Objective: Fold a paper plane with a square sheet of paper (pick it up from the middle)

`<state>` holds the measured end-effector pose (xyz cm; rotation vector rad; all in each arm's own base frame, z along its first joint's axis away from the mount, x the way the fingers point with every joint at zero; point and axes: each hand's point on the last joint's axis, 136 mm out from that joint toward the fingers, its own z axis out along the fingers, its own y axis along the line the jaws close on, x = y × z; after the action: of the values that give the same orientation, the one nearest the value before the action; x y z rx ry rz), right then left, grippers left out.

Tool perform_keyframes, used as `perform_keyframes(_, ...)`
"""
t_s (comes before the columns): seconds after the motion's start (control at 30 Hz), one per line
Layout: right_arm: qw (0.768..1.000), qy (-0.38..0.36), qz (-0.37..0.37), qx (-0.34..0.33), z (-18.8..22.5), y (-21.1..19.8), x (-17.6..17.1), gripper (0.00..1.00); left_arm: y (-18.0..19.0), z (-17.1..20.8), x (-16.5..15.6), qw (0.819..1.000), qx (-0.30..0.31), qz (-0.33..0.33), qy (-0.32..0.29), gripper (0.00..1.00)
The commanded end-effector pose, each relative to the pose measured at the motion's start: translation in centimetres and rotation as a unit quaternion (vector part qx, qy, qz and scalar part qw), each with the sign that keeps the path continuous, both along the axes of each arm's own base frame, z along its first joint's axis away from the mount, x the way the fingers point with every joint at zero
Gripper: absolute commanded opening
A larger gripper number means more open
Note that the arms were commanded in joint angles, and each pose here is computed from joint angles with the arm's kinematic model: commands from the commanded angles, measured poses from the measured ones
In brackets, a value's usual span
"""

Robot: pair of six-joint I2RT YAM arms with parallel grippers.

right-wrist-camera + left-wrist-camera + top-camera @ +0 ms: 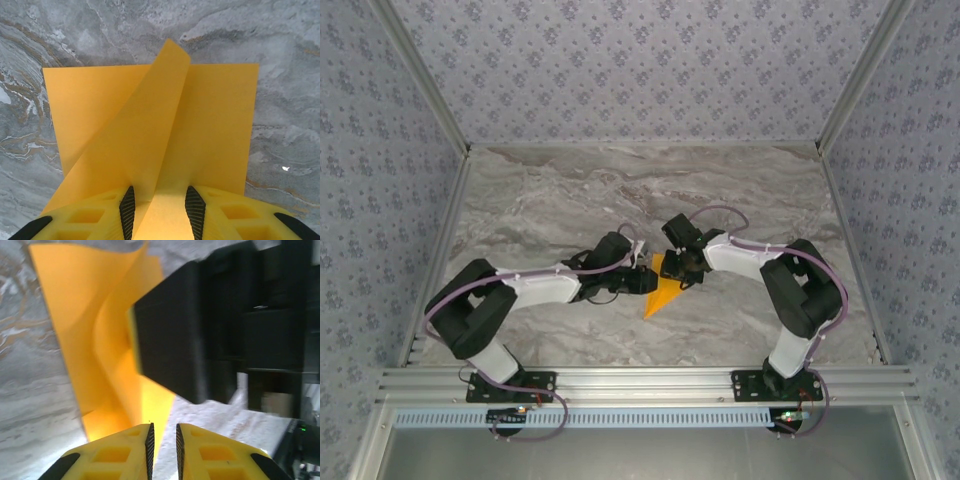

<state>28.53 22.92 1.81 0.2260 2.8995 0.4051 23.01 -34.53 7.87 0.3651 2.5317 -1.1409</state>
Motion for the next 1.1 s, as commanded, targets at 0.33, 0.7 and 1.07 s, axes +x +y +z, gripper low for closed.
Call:
perform_keyframes(0.33, 0.996, 0.056, -0.017, -0.064, -3.5, -2.5, -2.2, 0.39, -1.3, 0.7, -0.9, 0.999, -0.041, -0.032, 0.012, 0.15)
perform_keyframes(0.7, 0.996, 0.058, -0.018, -0.064, -3.5, -2.4, -2.3, 0.39, -0.7, -2.3, -0.5, 1.000, 0.002, -0.014, 0.026, 0.07)
perform_keyframes(1.07, 0.995, 0.062, -0.019, -0.072, -3.8, -2.7, -2.5, 0.40, 0.2, -4.4, -0.1, 0.998, 0.042, 0.004, 0.035, 0.06)
